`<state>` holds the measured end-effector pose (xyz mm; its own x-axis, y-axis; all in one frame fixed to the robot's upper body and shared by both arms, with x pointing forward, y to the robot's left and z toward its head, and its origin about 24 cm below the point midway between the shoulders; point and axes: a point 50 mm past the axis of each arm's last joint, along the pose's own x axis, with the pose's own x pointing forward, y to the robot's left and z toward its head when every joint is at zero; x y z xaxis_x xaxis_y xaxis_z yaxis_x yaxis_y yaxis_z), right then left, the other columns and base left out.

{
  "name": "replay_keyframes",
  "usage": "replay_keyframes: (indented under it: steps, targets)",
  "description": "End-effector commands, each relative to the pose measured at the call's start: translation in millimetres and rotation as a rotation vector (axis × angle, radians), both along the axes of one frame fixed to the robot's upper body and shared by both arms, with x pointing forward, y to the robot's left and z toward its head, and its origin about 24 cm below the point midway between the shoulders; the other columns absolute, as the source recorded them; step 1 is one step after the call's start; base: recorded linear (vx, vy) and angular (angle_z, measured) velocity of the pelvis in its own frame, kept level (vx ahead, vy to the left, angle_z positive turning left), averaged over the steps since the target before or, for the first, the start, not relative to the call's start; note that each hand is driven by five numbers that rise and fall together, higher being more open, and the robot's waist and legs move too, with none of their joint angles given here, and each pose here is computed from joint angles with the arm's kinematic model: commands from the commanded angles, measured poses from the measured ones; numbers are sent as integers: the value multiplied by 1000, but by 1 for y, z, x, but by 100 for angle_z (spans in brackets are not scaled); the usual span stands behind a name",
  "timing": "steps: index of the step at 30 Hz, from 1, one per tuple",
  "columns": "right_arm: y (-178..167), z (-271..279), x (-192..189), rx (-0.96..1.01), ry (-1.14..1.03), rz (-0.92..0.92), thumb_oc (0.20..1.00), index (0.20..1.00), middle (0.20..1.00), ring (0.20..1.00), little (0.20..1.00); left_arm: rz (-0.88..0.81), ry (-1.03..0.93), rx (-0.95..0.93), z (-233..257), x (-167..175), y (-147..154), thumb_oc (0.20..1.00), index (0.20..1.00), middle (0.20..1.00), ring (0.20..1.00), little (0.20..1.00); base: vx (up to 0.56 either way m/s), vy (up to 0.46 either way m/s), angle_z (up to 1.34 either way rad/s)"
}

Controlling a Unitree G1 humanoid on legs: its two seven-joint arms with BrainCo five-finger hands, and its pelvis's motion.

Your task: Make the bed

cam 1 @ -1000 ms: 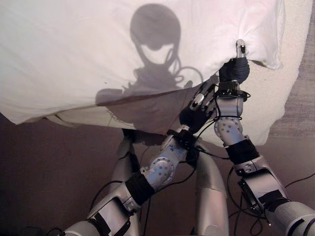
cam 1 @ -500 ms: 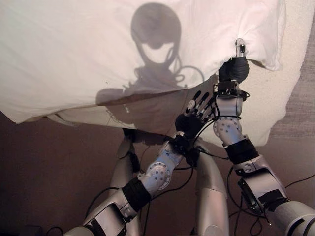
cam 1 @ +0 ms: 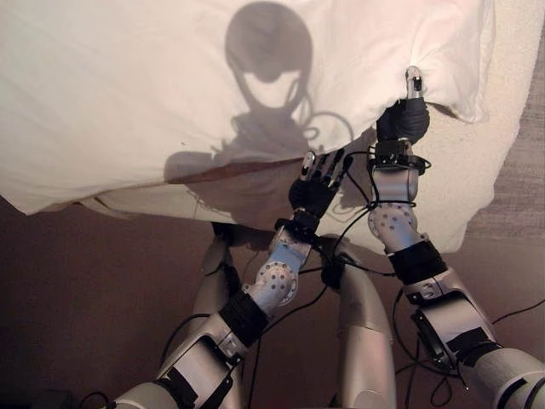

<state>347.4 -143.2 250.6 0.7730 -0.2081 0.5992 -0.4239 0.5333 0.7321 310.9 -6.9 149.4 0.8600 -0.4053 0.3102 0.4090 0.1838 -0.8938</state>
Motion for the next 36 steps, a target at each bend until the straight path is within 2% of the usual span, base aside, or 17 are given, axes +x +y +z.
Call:
replay_keyframes:
  steps: [1, 12, 29, 36]
  targets:
    - [2, 31, -19, 39, -195, 15, 200, 200, 200, 200, 200, 1, -45, -54, 18, -1, -8, 1000, 1000, 1000, 1000, 1000, 0, 0, 0]
    - [7, 33, -17, 33, -194, 41, 200, 200, 200, 200, 200, 54, -78, -76, 33, 8, -2, 1000, 1000, 1000, 1000, 1000, 0, 0, 0]
    - [-6, 13, -19, 39, -157, 9, 200, 200, 200, 200, 200, 405, -198, -259, 69, 17, 81, 1000, 1000, 1000, 1000, 1000, -1, 2, 0]
    - [-9, 11, -21, 45, -157, -4, 200, 200, 200, 200, 200, 464, -220, -269, 72, 14, 95, 1000, 1000, 1000, 1000, 1000, 0, 0, 0]
